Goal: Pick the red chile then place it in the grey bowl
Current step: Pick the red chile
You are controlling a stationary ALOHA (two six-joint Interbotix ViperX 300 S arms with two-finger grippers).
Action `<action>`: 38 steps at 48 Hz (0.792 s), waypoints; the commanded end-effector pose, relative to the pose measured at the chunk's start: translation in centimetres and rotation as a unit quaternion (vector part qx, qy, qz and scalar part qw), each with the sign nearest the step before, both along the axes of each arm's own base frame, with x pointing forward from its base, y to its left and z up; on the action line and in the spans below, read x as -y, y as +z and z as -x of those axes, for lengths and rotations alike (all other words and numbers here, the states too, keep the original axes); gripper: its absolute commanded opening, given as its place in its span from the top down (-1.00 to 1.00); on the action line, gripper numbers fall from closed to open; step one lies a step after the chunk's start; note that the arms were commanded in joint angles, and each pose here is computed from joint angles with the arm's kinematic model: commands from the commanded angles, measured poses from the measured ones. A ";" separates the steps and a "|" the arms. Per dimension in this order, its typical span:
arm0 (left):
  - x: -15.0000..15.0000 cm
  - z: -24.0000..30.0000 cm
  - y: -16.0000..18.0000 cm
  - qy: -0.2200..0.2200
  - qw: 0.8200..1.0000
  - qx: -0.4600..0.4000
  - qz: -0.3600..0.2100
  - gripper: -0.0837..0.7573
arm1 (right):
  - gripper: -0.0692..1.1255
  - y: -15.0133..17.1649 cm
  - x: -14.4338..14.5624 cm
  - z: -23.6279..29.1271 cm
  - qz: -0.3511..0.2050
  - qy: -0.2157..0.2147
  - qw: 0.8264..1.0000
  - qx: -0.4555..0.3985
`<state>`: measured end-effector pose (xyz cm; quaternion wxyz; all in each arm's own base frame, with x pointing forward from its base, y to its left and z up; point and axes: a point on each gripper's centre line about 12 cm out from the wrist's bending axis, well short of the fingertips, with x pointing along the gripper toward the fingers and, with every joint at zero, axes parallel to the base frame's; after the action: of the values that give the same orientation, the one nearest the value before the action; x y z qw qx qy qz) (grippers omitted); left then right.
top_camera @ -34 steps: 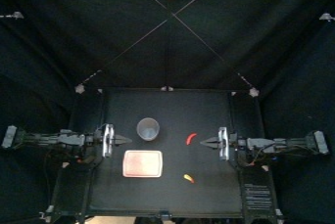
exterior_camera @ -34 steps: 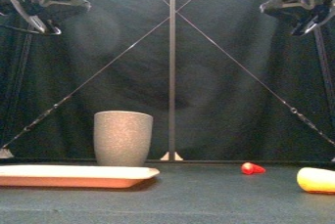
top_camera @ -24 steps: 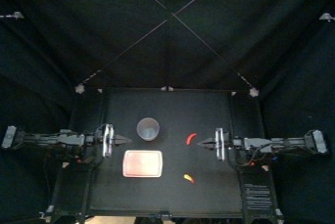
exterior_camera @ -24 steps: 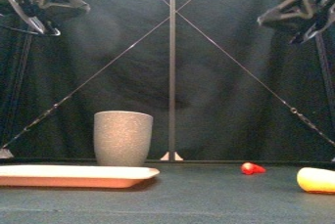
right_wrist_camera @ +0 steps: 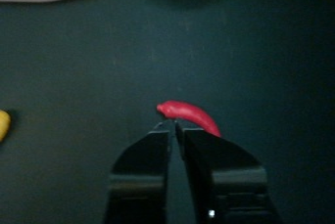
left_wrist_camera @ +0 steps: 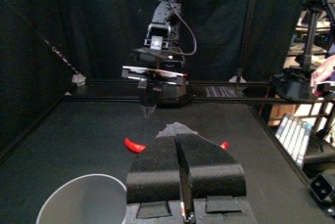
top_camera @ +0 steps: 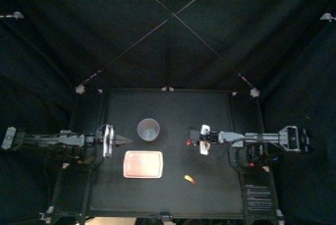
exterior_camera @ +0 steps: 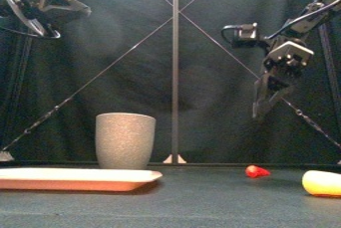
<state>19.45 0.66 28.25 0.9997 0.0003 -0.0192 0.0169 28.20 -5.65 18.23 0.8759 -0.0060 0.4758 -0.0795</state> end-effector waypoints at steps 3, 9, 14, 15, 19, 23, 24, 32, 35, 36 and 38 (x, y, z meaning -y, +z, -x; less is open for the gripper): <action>-0.3 -0.1 0.4 0.008 1.000 0.006 -0.002 0.89 | -0.52 -1.4 0.7 -1.0 -0.011 -0.012 0.999 -0.042; -0.4 -0.1 0.4 0.010 1.000 0.005 -0.002 0.89 | -0.54 -3.4 1.5 -1.2 -0.013 -0.020 0.997 -0.075; -0.4 -0.1 0.4 0.010 1.000 0.005 -0.002 0.89 | -0.54 -4.3 2.6 -1.3 -0.006 -0.028 0.996 -0.088; -0.4 0.0 0.3 0.011 1.000 0.005 -0.002 0.89 | -0.54 -4.5 2.9 -1.3 -0.006 -0.031 0.996 -0.089; -0.4 -0.1 0.3 0.011 1.000 0.005 -0.002 0.89 | -0.54 -5.0 4.0 -1.7 -0.003 -0.041 0.995 -0.088; -0.4 -0.1 0.2 0.011 1.000 0.004 -0.002 0.89 | -0.54 -5.2 4.9 -1.9 -0.001 -0.050 0.995 -0.088; -0.4 0.0 0.3 0.010 1.000 0.004 -0.002 0.89 | -0.54 -5.3 5.1 -2.0 0.000 -0.051 0.995 -0.088; -0.4 -0.1 0.2 0.011 1.000 0.003 -0.002 0.89 | -0.54 -5.9 5.6 -2.4 -0.003 -0.047 0.994 -0.097; -0.4 0.0 0.3 0.011 1.000 0.004 -0.002 0.89 | -0.54 -6.2 5.6 -2.6 -0.009 -0.047 0.994 -0.101; -0.4 0.0 0.3 0.011 1.000 0.004 -0.002 0.89 | -0.54 -6.3 5.6 -2.7 -0.011 -0.047 0.994 -0.102; -0.4 -0.1 0.2 0.011 1.000 0.003 -0.002 0.89 | -0.54 -6.7 5.5 -2.8 -0.014 -0.046 0.993 -0.106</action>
<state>19.36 1.04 27.95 0.9995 0.0004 -0.0153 0.0268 30.19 -10.87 10.82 0.8070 0.0166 0.5801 -0.1090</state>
